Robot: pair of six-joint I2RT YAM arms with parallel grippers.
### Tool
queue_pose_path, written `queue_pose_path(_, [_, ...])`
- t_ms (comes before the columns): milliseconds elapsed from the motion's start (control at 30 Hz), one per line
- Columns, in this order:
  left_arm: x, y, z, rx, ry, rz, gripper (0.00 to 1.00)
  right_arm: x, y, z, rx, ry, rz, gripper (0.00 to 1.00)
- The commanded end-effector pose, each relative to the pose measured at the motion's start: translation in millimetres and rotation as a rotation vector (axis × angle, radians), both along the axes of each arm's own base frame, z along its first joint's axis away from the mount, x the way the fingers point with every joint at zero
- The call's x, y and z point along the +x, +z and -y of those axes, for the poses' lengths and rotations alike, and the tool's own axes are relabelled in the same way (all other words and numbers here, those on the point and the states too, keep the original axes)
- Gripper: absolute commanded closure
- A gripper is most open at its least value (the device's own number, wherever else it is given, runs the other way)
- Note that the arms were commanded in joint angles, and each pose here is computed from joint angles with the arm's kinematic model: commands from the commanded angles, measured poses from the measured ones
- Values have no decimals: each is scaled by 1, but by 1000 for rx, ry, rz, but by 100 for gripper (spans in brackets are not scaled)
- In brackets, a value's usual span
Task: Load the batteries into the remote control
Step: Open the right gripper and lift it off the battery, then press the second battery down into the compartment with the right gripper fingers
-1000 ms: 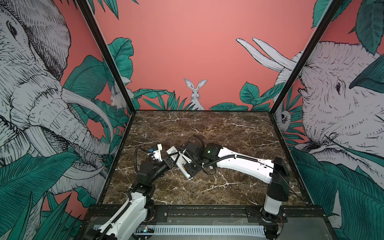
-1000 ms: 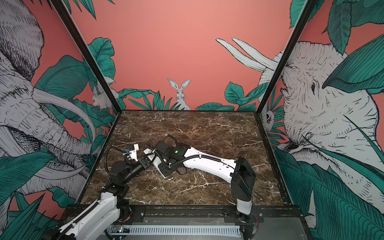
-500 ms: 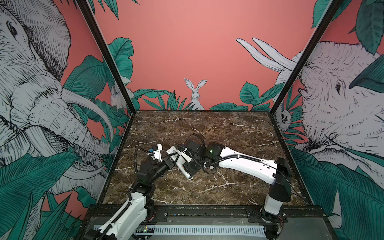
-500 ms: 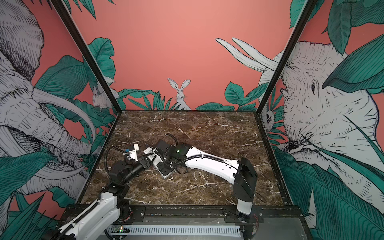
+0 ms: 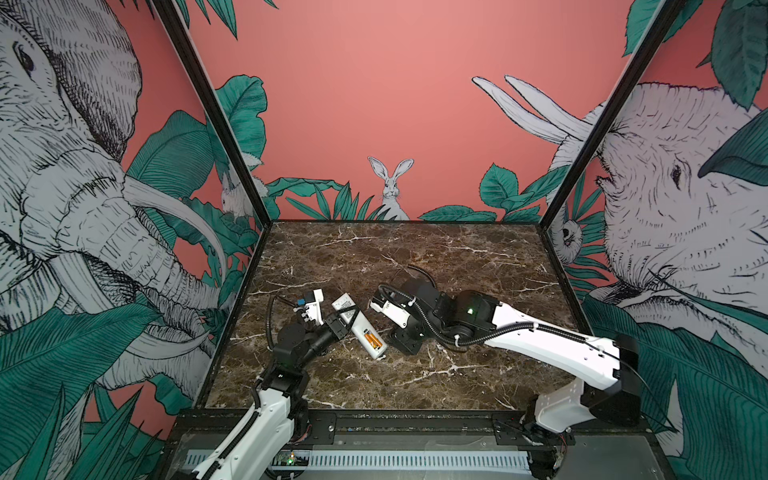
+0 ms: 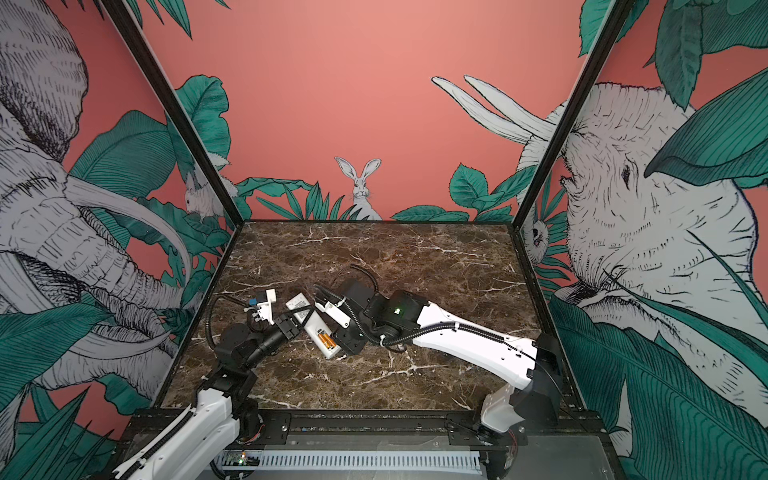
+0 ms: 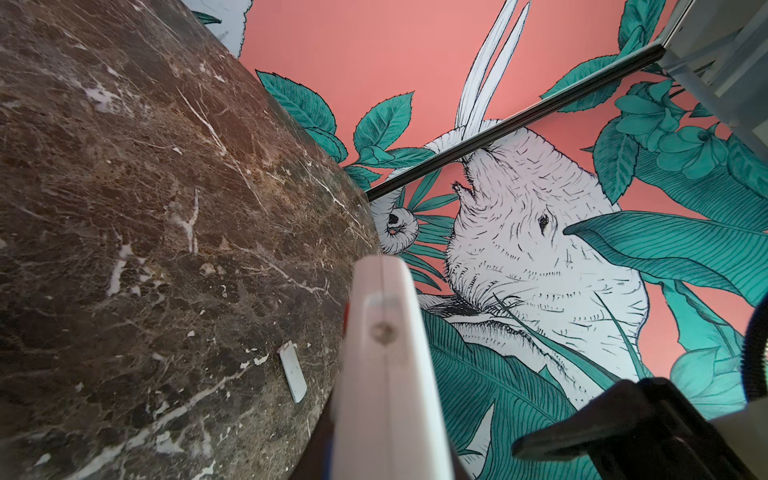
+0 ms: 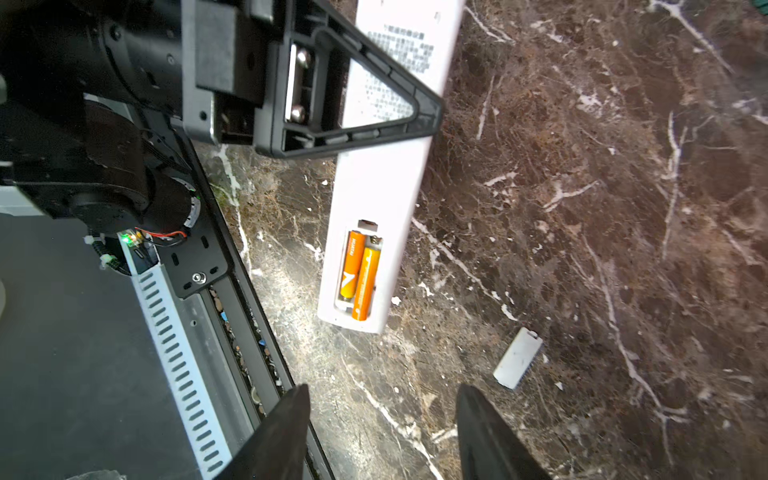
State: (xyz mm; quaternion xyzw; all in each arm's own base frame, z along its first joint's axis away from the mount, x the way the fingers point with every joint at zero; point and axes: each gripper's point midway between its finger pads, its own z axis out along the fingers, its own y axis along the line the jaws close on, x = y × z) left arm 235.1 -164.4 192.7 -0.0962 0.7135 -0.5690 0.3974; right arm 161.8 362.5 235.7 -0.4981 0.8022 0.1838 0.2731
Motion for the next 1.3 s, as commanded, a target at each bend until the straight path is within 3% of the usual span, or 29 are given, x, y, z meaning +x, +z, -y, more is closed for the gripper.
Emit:
queue_pose_path(0, [-3, 12, 4, 4, -31, 40, 100, 6, -3, 4, -24, 67, 116, 36])
queue_pose_path(267, [-8, 20, 11, 23, -83, 62, 100, -25, 8, -4, 37, 328, 223, 37])
queue_pose_path(667, [-16, 20, 19, 33, -160, 43, 100, -48, -27, -13, -50, 589, 371, 32])
queue_pose_path(1267, [-20, 18, 25, 46, -209, 39, 100, -39, -45, -32, -116, 654, 409, 60])
